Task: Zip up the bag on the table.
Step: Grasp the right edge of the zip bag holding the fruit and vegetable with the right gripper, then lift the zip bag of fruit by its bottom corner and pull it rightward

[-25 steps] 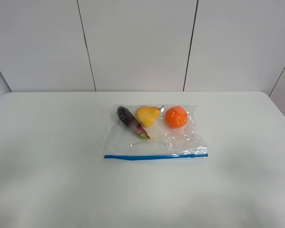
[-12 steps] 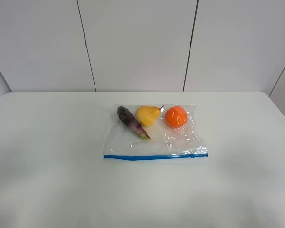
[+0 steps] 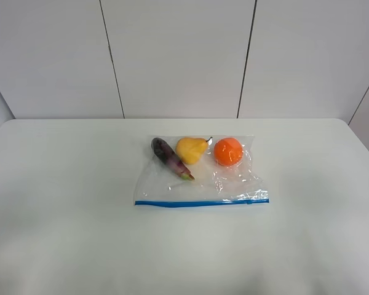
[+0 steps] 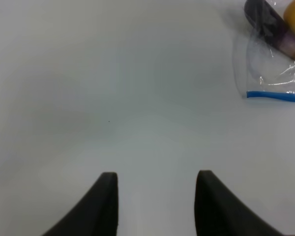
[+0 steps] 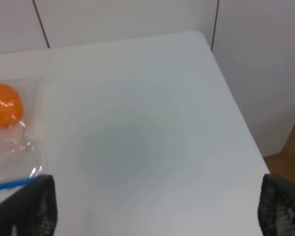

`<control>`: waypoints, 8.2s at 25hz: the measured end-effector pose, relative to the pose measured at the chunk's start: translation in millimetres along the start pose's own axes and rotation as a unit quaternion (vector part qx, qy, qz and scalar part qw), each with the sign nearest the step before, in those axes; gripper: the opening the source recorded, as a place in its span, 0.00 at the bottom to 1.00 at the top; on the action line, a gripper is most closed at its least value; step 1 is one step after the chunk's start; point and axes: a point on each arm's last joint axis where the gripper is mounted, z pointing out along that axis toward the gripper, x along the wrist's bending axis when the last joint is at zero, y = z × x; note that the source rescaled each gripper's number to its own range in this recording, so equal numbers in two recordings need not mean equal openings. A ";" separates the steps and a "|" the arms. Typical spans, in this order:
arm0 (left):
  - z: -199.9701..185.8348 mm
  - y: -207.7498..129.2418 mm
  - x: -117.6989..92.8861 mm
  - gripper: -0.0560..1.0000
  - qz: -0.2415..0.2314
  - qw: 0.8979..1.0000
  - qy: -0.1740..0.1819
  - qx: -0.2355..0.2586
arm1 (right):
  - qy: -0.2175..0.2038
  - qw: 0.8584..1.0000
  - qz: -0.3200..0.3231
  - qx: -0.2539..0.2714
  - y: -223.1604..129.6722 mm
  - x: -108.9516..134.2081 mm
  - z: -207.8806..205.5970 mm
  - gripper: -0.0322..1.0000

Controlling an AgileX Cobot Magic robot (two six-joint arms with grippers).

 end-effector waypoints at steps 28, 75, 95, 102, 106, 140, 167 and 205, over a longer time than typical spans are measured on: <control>0.0 0.0 0.0 0.56 0.003 1.000 0.000 0.000 | -0.037 0.971 -0.194 0.132 64.4 33.0 181.5 0.88; 0.0 0.0 0.0 0.56 0.004 1.000 0.000 0.000 | 0.280 0.819 0.246 0.436 -55.5 30.1 345.9 0.76; 0.0 0.0 -0.1 0.56 0.003 1.000 0.000 0.000 | 0.349 0.779 0.271 0.444 -97.0 39.6 379.6 0.73; 0.0 0.0 -0.1 0.56 0.003 1.000 0.000 0.000 | 0.369 0.777 0.252 0.444 -96.2 49.6 378.3 0.72; 0.0 0.0 -0.1 0.56 0.003 1.000 0.000 0.000 | 0.379 0.778 0.231 0.444 -95.4 72.4 378.5 0.71; 0.0 0.0 -0.1 0.56 0.007 1.000 0.000 0.000 | 0.376 0.778 0.221 0.452 -109.1 102.7 384.5 0.38; 0.0 0.0 0.0 0.56 0.008 1.000 0.000 0.000 | 0.417 0.762 0.237 0.435 -90.2 107.3 376.5 0.03; 0.0 0.0 0.0 0.56 0.008 1.000 0.000 0.000 | 0.489 0.764 0.252 0.336 -24.0 111.2 348.7 0.03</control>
